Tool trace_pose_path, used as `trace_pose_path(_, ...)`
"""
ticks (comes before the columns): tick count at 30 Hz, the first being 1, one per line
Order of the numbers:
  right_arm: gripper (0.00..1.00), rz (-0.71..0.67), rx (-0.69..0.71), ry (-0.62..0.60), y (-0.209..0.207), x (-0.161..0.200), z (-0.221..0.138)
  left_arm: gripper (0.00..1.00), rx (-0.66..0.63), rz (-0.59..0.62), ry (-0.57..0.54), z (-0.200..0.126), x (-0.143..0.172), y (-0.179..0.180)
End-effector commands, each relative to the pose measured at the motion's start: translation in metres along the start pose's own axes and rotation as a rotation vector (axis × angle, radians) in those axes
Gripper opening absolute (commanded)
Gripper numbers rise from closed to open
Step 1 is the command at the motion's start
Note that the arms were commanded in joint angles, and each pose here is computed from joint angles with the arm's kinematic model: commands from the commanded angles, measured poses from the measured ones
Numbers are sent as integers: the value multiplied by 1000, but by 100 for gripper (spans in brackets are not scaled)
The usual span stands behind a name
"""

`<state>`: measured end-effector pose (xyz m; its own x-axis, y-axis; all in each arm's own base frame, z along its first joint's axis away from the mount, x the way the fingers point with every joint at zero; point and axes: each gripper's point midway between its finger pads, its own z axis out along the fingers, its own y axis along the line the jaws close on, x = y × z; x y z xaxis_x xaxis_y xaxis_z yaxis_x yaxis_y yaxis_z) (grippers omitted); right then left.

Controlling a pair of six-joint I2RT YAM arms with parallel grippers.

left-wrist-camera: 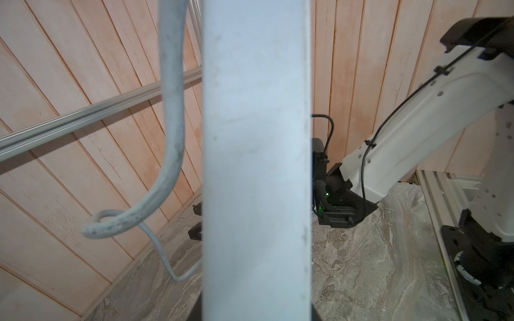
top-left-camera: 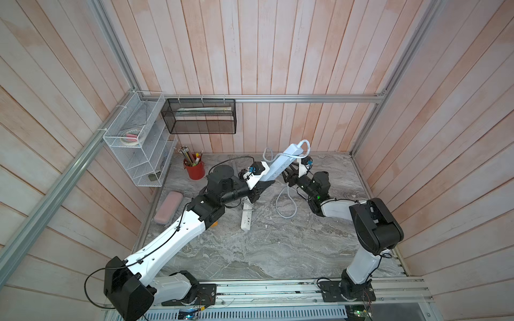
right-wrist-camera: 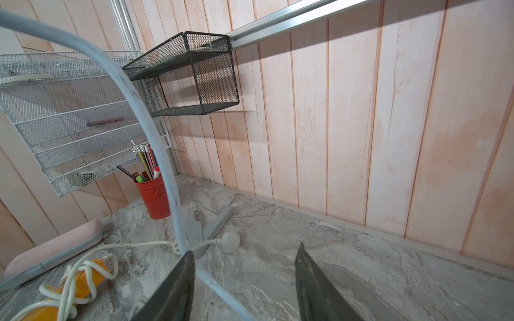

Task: Wrap the cord around the power strip
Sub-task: Wrap the power cord around the power strip.

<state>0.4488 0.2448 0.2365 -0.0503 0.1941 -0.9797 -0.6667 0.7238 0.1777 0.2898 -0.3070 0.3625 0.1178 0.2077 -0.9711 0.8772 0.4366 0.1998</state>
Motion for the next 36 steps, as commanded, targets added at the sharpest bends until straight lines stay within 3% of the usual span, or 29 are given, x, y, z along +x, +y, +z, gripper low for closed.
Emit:
trace_pose_path(1,61,-33,-27,-30,14,-11,0,0,-24,13,-48,-4,-25,10)
trace_pose_path(5,63,-39,-85,36,30,6,-12,0,-29,0,-21,-6,-22,14)
trace_pose_path(9,65,-34,-136,71,48,16,2,0,-12,-15,-18,-4,-25,12)
trace_pose_path(19,65,-15,-77,129,30,42,86,0,-17,-40,-16,-4,-26,14)
trace_pose_path(23,47,-20,-24,134,19,59,97,0,-43,-74,-18,-5,-24,22)
trace_pose_path(28,3,-53,22,156,14,64,83,0,-80,-105,4,-6,-14,39)
trace_pose_path(32,0,-184,139,240,7,68,48,0,-199,-150,76,-16,16,85)
trace_pose_path(36,0,-424,184,354,19,77,6,0,-353,-175,181,-26,59,138)
